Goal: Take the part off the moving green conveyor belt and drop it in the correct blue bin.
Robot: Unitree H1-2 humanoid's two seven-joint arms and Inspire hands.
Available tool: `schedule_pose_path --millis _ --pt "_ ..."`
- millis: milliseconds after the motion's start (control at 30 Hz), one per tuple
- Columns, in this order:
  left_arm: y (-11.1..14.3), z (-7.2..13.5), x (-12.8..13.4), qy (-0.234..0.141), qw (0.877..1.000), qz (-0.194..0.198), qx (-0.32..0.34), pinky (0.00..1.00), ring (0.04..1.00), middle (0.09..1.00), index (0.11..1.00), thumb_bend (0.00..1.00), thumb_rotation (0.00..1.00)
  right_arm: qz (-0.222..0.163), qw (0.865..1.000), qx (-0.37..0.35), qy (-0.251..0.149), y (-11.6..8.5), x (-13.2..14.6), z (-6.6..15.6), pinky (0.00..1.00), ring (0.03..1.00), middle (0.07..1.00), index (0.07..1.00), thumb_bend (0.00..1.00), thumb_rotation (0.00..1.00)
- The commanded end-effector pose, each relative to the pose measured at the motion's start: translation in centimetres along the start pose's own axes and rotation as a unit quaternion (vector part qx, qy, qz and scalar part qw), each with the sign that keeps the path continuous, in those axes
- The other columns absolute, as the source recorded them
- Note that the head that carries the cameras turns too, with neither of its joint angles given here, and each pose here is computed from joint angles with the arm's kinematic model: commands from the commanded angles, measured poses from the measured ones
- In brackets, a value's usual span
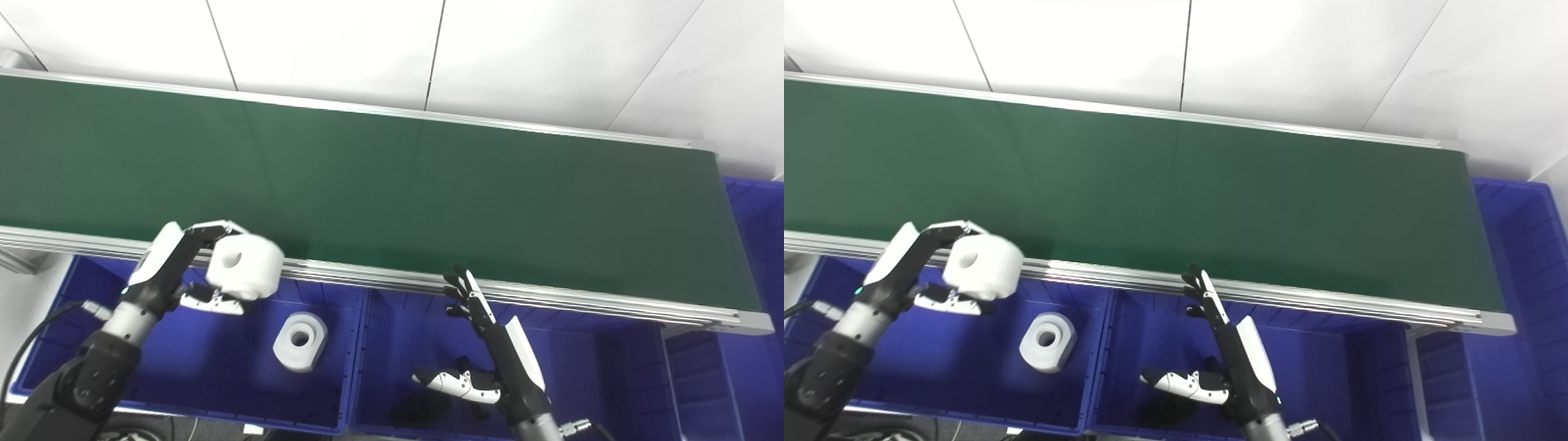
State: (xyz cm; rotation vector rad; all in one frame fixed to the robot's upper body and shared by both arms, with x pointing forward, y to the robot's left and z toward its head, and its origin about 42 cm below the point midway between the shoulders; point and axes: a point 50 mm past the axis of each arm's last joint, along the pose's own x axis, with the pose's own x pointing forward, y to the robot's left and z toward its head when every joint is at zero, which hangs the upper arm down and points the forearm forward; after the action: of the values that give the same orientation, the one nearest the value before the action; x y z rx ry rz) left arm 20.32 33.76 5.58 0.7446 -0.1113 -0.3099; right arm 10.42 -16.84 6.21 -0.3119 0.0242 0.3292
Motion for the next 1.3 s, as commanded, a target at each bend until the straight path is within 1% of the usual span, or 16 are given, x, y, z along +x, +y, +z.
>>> schedule_pose_path --millis 0,100,167,200,233,267,467,533,633,733,800,900,1167,1200,1233,1267 --pt "1.4 -0.4 -0.6 -0.016 0.999 0.019 0.029 0.4 0.397 0.499 0.546 0.5 0.0 -0.006 1.0 0.005 -0.015 -0.3 0.1 0.8 0.8 0.899 0.94 1.0 0.79 0.47" --pt "1.2 -1.0 -1.5 -0.01 0.999 0.02 0.043 0.3 0.412 0.502 0.506 0.5 0.0 -0.007 1.0 0.007 -0.015 -0.4 0.1 0.6 0.8 0.899 0.938 1.0 0.79 0.47" --pt "1.0 -1.3 -2.1 -0.012 0.998 0.021 0.058 0.31 0.387 0.488 0.529 0.5 0.0 -0.007 1.0 0.006 -0.015 -0.4 0.2 0.6 0.81 0.899 0.937 1.0 0.79 0.47" --pt "0.9 -1.5 -2.4 -0.014 0.998 0.022 0.065 0.36 0.393 0.496 0.538 0.49 0.0 -0.007 1.0 0.005 -0.014 -0.5 0.2 0.5 0.81 0.899 0.939 1.0 0.79 0.47" --pt "0.9 -1.7 -2.8 -0.014 0.997 0.024 0.072 0.35 0.398 0.499 0.532 0.5 0.0 -0.007 1.0 0.004 -0.014 -0.5 0.2 0.5 0.8 0.898 0.939 1.0 0.79 0.48" --pt "0.9 -1.8 -3.0 -0.015 0.997 0.025 0.076 0.26 0.407 0.501 0.508 0.5 0.0 -0.007 1.0 0.004 -0.014 -0.5 0.2 0.5 0.8 0.896 0.937 1.0 0.79 0.48" --pt "1.0 -2.9 -5.4 -0.009 0.994 0.028 0.107 0.26 0.401 0.509 0.502 0.5 0.0 -0.005 1.0 0.008 -0.017 -0.6 0.3 0.3 0.81 0.902 0.941 1.0 0.78 0.47" --pt "1.0 -3.3 -6.4 -0.002 0.993 0.023 0.115 0.22 0.316 0.485 0.497 0.51 0.0 -0.004 1.0 0.008 -0.017 -0.7 0.4 0.2 0.81 0.9 0.938 1.0 0.79 0.48" --pt "0.9 -3.6 -7.4 0.002 0.992 0.015 0.123 0.2 0.288 0.478 0.496 0.52 0.0 -0.002 1.0 0.01 -0.017 -0.8 0.4 0.2 0.81 0.902 0.941 1.0 0.78 0.47" --pt "0.5 -4.3 -8.2 0.001 0.989 0.008 0.146 0.24 0.316 0.48 0.496 0.52 0.0 -0.001 1.0 0.006 -0.015 -0.9 0.4 0.2 0.81 0.898 0.939 1.0 0.78 0.48" --pt "0.4 -4.7 -8.5 -0.001 0.987 0.004 0.159 0.35 0.42 0.456 0.529 0.51 0.0 -0.001 1.0 0.007 -0.014 -1.0 0.4 0.2 0.81 0.897 0.937 1.0 0.78 0.48" --pt "-0.1 -5.5 -9.2 0.016 0.986 -0.004 0.168 0.37 0.388 0.475 0.504 0.51 0.0 0.0 1.0 0.01 -0.012 -1.1 0.4 0.2 0.81 0.901 0.937 1.0 0.78 0.47" --pt "-1.8 -7.5 -10.4 0.065 0.982 -0.033 0.177 0.17 0.225 0.473 0.496 0.52 0.0 -0.002 1.0 0.01 -0.01 -1.2 0.2 0.4 0.81 0.898 0.935 1.0 0.77 0.47" --pt "-1.9 -7.6 -10.5 0.075 0.982 -0.036 0.169 0.37 0.481 0.621 0.499 0.51 0.03 -0.001 1.0 0.01 -0.01 -1.3 0.2 0.4 0.81 0.898 0.936 1.0 0.77 0.46" --pt "-2.0 -7.6 -10.6 0.084 0.983 -0.035 0.161 0.41 0.519 0.651 0.499 0.51 0.03 -0.001 1.0 0.01 -0.01 -1.3 0.2 0.4 0.81 0.899 0.936 1.0 0.76 0.46" --pt "-2.0 -7.6 -10.7 0.091 0.984 -0.031 0.152 0.48 0.604 0.736 0.652 0.5 0.02 0.0 1.0 0.01 -0.01 -1.3 0.2 0.4 0.81 0.9 0.938 1.0 0.76 0.45"
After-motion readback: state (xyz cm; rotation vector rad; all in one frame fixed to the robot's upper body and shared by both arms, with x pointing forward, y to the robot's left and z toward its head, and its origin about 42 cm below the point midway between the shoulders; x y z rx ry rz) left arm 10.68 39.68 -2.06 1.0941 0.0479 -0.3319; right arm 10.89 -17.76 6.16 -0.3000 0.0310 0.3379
